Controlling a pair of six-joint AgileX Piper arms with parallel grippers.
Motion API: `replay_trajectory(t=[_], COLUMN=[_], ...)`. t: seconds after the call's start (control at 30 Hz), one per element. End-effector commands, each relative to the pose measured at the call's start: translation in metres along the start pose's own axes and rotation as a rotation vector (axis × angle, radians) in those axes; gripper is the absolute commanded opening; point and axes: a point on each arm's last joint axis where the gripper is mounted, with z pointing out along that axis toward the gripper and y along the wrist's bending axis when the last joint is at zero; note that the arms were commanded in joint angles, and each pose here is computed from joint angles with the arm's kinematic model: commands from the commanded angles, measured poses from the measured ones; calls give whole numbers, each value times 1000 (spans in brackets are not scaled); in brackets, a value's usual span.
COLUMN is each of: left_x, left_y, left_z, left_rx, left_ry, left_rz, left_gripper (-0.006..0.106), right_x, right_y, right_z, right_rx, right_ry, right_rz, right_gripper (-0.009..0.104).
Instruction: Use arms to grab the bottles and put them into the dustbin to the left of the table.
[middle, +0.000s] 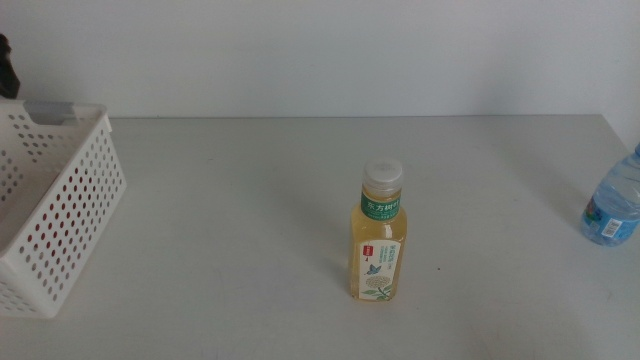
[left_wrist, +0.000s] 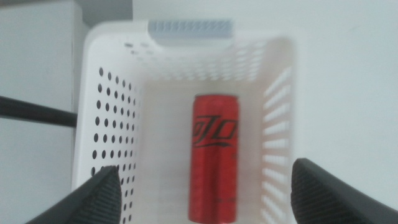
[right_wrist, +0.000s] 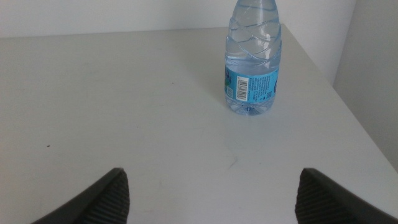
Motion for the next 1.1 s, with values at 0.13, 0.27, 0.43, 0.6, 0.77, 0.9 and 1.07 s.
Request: replay_trajectory(t=[0.13,0.27,0.43,0.6,0.77,0.9,1.07], left_x=[5,22,56,87,123,142,152], left_y=[-29,-47,-70,-88,-98,-110,-136], left_z=[-111,-152,-191,-196,-186,-168,-149], left_rx=[97,170,240,317,307,315,364], left_ry=[-290,-361,-458,-518,-556,-599,-719], left_rz=[46,93,152,188,162,170,257], left_gripper=[93,93,93,93,93,93,93], right_x=[-11,-11,-11,-11,-11,-11,-11], right_y=[0,0,0,0,0,0,0], right_z=[-3,-3,-3,-3,-3,-3,-3], right_rx=[7,7,7,7,7,7,7], right_ry=[-109,-109,-109,-109,-109,-109,-109], right_rz=[-19,-19,-19,-19,-19,-19,-19], right_gripper=[75,75,75,75,75,75,75])
